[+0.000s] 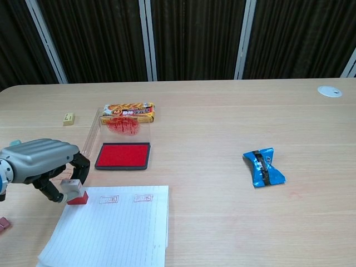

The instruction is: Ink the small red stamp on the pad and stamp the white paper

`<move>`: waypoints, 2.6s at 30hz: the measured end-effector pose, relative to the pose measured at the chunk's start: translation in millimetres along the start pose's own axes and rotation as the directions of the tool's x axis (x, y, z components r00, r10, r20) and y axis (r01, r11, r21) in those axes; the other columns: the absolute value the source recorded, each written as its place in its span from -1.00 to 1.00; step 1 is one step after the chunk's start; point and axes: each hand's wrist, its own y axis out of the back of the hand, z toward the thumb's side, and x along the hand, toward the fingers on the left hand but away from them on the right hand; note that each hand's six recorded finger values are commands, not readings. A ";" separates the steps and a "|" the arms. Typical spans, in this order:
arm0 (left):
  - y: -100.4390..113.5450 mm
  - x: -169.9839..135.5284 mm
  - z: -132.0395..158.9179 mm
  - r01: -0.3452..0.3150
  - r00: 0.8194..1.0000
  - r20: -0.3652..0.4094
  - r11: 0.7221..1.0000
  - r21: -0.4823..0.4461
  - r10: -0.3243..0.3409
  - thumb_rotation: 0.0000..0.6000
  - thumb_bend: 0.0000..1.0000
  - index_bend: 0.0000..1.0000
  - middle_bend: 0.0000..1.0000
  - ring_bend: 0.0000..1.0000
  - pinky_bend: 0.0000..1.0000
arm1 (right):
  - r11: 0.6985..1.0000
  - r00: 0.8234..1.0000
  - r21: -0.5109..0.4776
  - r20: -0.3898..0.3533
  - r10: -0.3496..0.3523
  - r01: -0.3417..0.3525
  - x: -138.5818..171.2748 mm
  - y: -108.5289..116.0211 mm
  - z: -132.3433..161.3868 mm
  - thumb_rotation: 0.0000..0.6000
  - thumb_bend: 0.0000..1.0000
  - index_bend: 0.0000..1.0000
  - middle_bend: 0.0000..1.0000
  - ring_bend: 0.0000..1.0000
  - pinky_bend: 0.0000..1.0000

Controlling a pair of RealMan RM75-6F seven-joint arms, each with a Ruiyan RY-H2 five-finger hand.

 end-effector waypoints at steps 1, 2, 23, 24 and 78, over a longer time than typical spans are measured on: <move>0.3 0.1 -0.1 -0.001 1.000 0.000 1.000 -0.002 0.001 1.00 -0.07 0.16 0.07 0.66 0.70 | 1.000 1.000 0.000 0.000 0.000 0.000 0.0 -0.1 0.0 1.00 -1.00 -1.00 -1.00 -1.00 -1.00; 0.8 0.1 -0.3 -0.001 1.000 0.000 1.000 -0.003 0.001 1.00 -0.07 0.16 0.07 0.66 0.70 | 1.000 1.000 0.001 0.000 0.001 -0.001 0.1 -0.3 0.1 1.00 -1.00 -1.00 -1.00 -1.00 -1.00; 82.4 -25.4 -26.7 -0.165 0.986 -0.045 0.979 -0.117 0.161 1.00 -0.07 0.16 0.06 0.65 0.70 | 1.000 1.000 -0.002 -0.009 -0.003 0.003 2.2 1.1 3.6 1.00 -1.00 -1.00 -1.00 -1.00 -1.00; 84.0 -25.5 -30.1 -0.168 0.985 -0.055 0.978 -0.123 0.163 1.00 -0.07 0.16 0.06 0.65 0.70 | 1.000 1.000 -0.002 -0.010 -0.003 0.003 2.4 1.1 4.0 1.00 -1.00 -1.00 -1.00 -1.00 -1.00; 29.1 14.9 -73.3 -0.057 0.983 -0.181 0.988 -0.140 0.031 1.00 -0.41 -0.43 -0.47 0.58 0.64 | 1.000 1.000 0.015 -0.007 0.018 -0.018 0.6 -6.8 4.3 1.00 -1.00 -1.00 -1.00 -1.00 -1.00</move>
